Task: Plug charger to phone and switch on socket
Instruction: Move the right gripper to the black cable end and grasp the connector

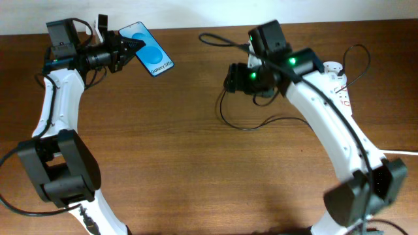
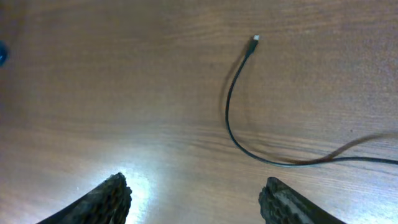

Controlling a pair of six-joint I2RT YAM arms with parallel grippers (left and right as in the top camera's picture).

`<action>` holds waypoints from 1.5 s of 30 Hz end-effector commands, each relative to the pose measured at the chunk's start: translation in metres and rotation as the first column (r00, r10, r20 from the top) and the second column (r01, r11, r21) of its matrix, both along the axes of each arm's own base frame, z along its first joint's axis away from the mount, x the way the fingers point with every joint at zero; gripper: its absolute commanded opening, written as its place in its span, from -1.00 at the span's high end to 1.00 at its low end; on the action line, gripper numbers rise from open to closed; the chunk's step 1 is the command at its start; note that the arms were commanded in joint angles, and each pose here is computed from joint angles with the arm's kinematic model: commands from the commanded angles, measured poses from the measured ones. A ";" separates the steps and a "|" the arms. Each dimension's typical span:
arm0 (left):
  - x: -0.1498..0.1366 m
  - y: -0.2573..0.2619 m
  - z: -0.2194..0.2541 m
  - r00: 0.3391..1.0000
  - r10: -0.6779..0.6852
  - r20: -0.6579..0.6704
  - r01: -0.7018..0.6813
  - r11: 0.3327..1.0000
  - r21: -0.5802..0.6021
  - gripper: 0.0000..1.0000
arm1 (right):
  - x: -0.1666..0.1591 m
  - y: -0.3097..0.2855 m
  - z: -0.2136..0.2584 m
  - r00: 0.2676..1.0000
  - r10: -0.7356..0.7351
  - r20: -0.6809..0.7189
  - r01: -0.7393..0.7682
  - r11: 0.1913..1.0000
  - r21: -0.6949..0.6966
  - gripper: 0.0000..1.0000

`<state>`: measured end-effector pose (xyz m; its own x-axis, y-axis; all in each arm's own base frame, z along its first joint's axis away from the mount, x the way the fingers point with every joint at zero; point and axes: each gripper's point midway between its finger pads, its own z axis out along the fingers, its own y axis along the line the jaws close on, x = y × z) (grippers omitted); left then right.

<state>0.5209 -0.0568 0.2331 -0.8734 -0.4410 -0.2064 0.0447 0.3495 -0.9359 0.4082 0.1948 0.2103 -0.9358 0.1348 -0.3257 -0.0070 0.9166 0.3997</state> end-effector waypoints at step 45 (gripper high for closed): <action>-0.010 -0.019 -0.010 0.997 -0.030 -0.070 0.031 1.000 0.007 1.00 | 0.077 0.012 -0.229 0.918 -0.292 -0.269 0.285 0.956 -0.066 0.52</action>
<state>0.5120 -0.0747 0.2179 -0.8950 -0.4288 -0.1228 -0.0443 0.3594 -0.9321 0.4898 0.2126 0.0075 -0.9160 0.3856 -0.1107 0.3239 0.8736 0.3632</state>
